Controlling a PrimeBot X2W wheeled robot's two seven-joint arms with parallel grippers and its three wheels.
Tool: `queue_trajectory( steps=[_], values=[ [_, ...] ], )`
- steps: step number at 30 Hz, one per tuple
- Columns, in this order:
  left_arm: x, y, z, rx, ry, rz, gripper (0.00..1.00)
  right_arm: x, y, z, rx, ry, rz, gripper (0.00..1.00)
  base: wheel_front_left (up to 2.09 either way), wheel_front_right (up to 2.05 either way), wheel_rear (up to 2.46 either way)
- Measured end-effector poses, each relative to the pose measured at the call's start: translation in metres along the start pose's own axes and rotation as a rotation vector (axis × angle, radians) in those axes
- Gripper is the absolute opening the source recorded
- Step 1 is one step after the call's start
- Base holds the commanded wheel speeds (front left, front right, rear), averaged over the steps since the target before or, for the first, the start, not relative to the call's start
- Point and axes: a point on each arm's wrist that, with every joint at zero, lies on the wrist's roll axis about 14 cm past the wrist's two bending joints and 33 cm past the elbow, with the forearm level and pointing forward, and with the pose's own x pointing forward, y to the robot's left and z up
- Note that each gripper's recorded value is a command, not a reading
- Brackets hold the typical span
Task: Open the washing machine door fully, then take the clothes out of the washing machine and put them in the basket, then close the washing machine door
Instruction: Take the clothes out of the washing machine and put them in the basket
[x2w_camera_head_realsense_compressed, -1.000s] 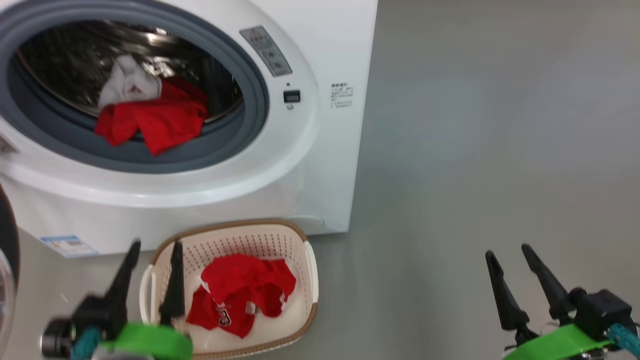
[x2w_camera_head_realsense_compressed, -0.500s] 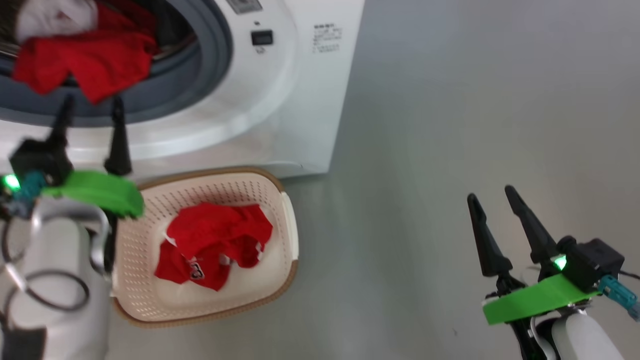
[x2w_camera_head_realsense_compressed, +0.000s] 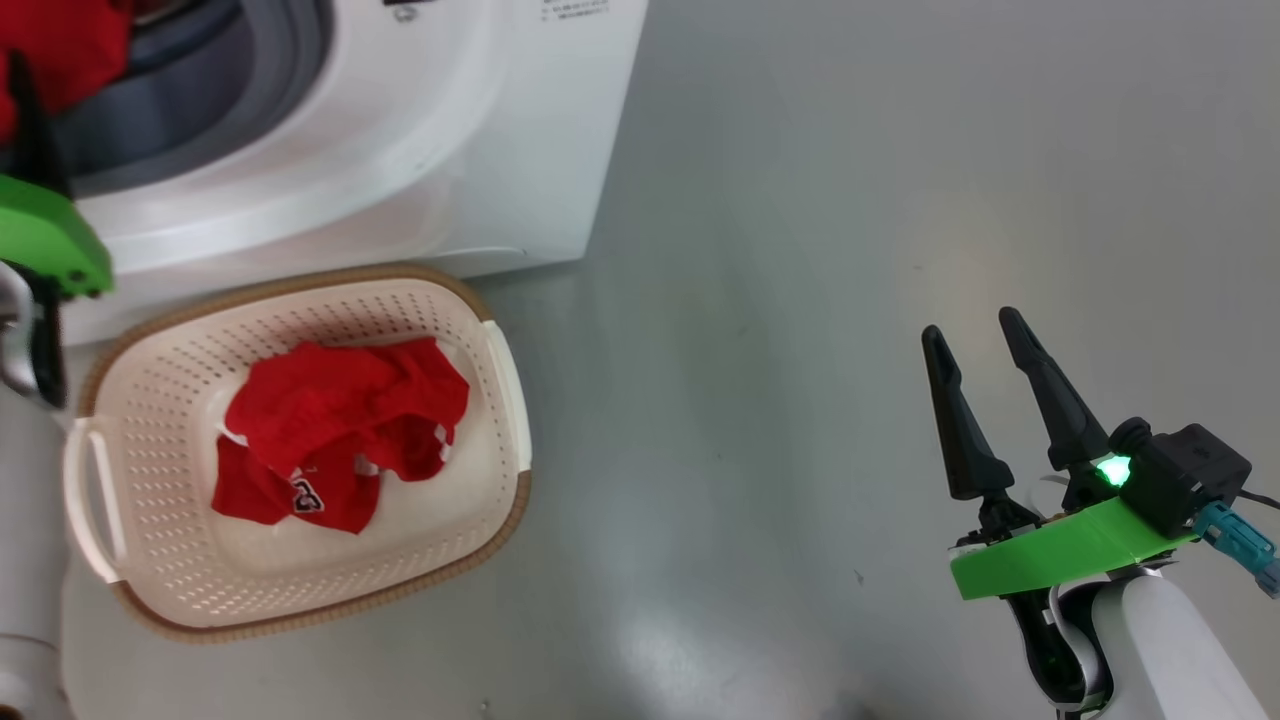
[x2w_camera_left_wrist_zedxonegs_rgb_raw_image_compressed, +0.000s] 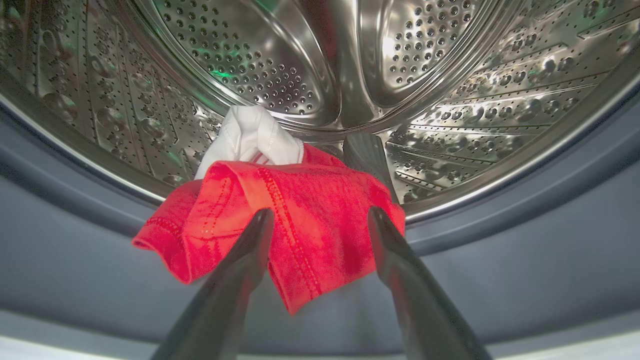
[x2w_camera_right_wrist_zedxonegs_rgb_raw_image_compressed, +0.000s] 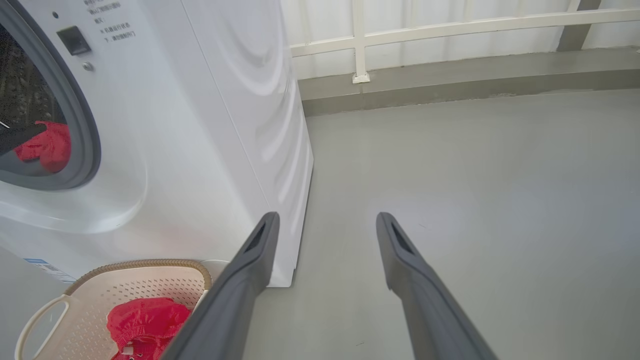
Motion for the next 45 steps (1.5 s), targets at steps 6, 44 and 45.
queue_trajectory(
  steps=[6, 44, 45],
  values=[
    [0.018, 0.010, -0.017, -0.008, 0.054, 0.037, 1.00, 0.000, -0.005, -0.013, -0.003, 0.035, -0.019, 1.00, 0.00, 0.00, 0.00],
    [0.038, -0.006, 0.018, -0.073, -0.072, -0.032, 0.00, 0.010, 0.000, -0.008, 0.002, 0.016, -0.001, 1.00, 0.00, 0.00, 0.00],
    [0.034, -0.007, 0.022, -0.073, -0.085, -0.036, 0.00, 0.010, 0.001, -0.006, 0.003, 0.011, 0.002, 1.00, 0.00, 0.00, 0.00]
  ],
)
